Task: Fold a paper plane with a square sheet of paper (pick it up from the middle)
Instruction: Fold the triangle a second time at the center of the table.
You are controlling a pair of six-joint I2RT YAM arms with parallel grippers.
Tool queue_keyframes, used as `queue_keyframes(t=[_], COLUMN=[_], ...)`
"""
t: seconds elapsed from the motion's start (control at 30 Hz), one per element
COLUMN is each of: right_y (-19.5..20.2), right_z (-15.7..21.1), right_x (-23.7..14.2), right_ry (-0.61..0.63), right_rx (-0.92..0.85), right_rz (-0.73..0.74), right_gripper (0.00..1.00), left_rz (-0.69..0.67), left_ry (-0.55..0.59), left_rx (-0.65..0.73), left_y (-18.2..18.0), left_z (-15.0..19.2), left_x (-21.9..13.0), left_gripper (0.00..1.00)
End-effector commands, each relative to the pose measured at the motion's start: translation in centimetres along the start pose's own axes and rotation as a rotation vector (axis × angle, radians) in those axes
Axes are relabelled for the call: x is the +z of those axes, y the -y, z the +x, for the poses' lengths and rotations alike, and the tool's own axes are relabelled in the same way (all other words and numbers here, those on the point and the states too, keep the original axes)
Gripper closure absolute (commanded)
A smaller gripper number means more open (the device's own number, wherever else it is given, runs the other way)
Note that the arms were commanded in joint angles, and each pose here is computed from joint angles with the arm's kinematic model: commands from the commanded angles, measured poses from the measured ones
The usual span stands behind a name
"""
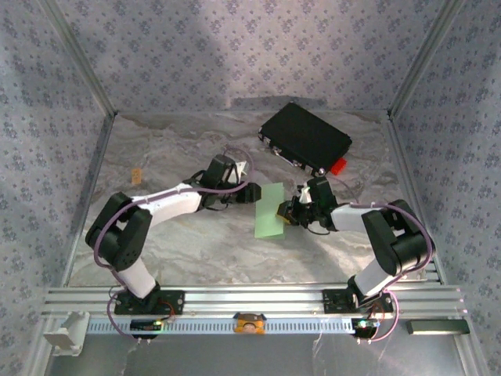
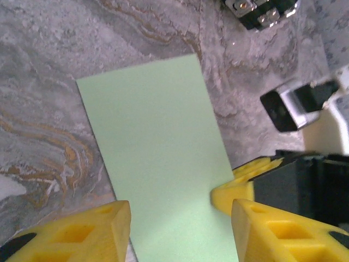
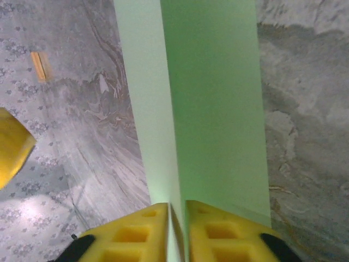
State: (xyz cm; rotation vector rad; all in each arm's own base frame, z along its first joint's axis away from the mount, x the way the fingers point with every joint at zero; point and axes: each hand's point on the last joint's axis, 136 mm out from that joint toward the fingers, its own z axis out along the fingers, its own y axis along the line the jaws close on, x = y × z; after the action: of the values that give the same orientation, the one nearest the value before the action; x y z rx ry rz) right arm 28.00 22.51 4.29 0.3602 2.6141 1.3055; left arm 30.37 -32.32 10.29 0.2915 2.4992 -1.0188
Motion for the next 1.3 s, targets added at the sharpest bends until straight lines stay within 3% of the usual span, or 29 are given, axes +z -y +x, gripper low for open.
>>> queue_keyframes(t=[0.0,0.1,0.23,0.4,0.73,1.0,1.27], right_y=[-1.0,-0.7,-0.3,-0.2,-0.5,-0.6,-0.5], right_z=[-0.3,-0.4,-0.6,-0.7,-0.8,-0.9,-1.0], right_x=[0.2,0.3,0.4,0.3,0.0,0.0,-0.1], right_ry=[-0.033,-0.044,-0.059,-0.066,-0.066,-0.065,-0.065], right_rx=[-0.030,-0.042,-0.036,-0.024,-0.018,-0.016,-0.011], right_rz=[-0.033,-0.031,-0.029,-0.039,-0.043,-0.043,-0.040], right_gripper=[0.78,0.77,0.83,0.89,0.89,0.89,0.89], left_rz=[0.049,0.066,0.044,-0.089,-0.301,-0.335,-0.390], left_ry=[0.095,0.095,-0.002,-0.019,-0.066,-0.126,-0.108], left_rx=[0.154,0.248,0.282,0.495,0.874,0.958,0.954], left_y=[2.4,3.6,3.6,4.2,6.1,6.3,5.8], left_z=[-0.4,1.1,3.5,6.2,8.9,10.5,10.2], left_x=[-0.9,-1.0,-0.4,0.3,2.4,4.3,5.0], left_gripper=[0.49,0.49,0.48,0.42,0.33,0.30,0.28])
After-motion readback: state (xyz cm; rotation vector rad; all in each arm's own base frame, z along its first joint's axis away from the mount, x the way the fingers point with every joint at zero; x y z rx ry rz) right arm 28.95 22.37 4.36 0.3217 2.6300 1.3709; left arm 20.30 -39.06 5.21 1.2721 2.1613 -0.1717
